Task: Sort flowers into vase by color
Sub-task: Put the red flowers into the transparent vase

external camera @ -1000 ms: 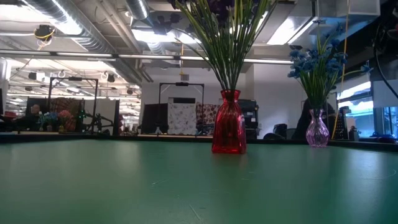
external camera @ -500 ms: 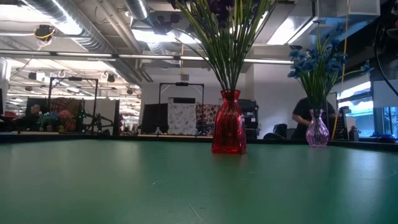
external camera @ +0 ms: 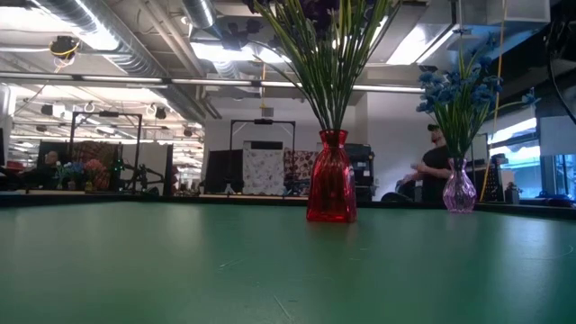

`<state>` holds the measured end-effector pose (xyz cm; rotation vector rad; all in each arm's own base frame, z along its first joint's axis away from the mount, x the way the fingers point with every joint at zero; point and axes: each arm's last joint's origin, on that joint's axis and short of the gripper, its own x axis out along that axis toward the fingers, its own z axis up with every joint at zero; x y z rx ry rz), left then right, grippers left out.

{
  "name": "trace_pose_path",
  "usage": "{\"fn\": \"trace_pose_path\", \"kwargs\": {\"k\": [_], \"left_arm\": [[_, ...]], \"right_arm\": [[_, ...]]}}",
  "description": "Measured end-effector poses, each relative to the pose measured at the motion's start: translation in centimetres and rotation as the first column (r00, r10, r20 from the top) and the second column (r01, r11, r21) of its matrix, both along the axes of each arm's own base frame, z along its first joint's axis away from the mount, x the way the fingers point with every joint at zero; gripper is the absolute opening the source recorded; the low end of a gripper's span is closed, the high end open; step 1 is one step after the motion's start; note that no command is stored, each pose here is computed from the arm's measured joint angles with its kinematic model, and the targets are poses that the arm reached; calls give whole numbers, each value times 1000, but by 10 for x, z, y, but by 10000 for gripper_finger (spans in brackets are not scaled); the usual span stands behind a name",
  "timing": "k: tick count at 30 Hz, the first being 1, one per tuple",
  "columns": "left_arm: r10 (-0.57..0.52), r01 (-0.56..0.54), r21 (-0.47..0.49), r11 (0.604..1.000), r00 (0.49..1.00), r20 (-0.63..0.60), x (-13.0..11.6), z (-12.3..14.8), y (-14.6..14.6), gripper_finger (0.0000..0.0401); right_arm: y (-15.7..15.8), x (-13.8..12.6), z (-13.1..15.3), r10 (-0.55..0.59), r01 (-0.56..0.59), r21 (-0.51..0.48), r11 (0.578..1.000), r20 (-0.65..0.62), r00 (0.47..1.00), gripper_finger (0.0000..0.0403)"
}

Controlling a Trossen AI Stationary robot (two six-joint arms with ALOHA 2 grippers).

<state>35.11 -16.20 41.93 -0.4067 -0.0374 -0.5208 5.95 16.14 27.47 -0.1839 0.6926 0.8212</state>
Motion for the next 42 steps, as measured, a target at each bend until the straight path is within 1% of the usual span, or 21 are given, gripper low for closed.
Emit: {"fn": "trace_pose_path", "kwargs": {"k": [3,5,12,15,17,19,21,23,27,31,34,38,42], "left_arm": [[0,0,0,1000,1000,0,0,0,0,143],[0,0,0,1000,1000,0,0,0,0,143],[1,-1,-1,1000,1000,0,0,0,0,143],[1,-1,0,1000,1000,0,0,0,0,143],[2,-2,0,1000,1000,0,0,0,0,143],[2,-2,0,1000,1000,0,0,0,0,143],[2,-2,0,1000,1000,0,0,0,0,143],[3,-3,0,1000,1000,0,0,0,0,143],[3,-3,0,1000,1000,0,0,0,0,143],[5,-5,0,1000,1000,0,0,0,0,143],[5,-5,1,1000,1000,0,0,0,0,143],[5,-5,1,1000,1000,0,0,0,0,143],[5,-5,1,1000,1000,-1,0,0,0,143]], "right_arm": [[3,1,-1,1,-1,-2,1000,0,1000,251],[3,1,-1,4,-4,-5,1000,1,1000,231],[3,0,-2,34,-34,-3,999,-20,999,124],[3,-1,-2,61,-61,5,998,-42,997,88],[4,-2,-2,77,-77,13,997,-54,996,74],[4,-2,-1,88,-87,23,996,-60,994,68],[5,-2,-1,90,-89,31,996,-57,994,69],[5,-2,0,96,-94,36,995,-60,994,80],[5,-3,8,127,-124,51,991,-80,989,120],[2,-5,12,149,-147,24,989,-117,982,161],[0,-7,15,182,-181,21,983,-157,971,183],[0,-8,18,197,-191,48,980,-196,961,197],[0,-10,24,192,-177,81,981,-254,948,197]]}}
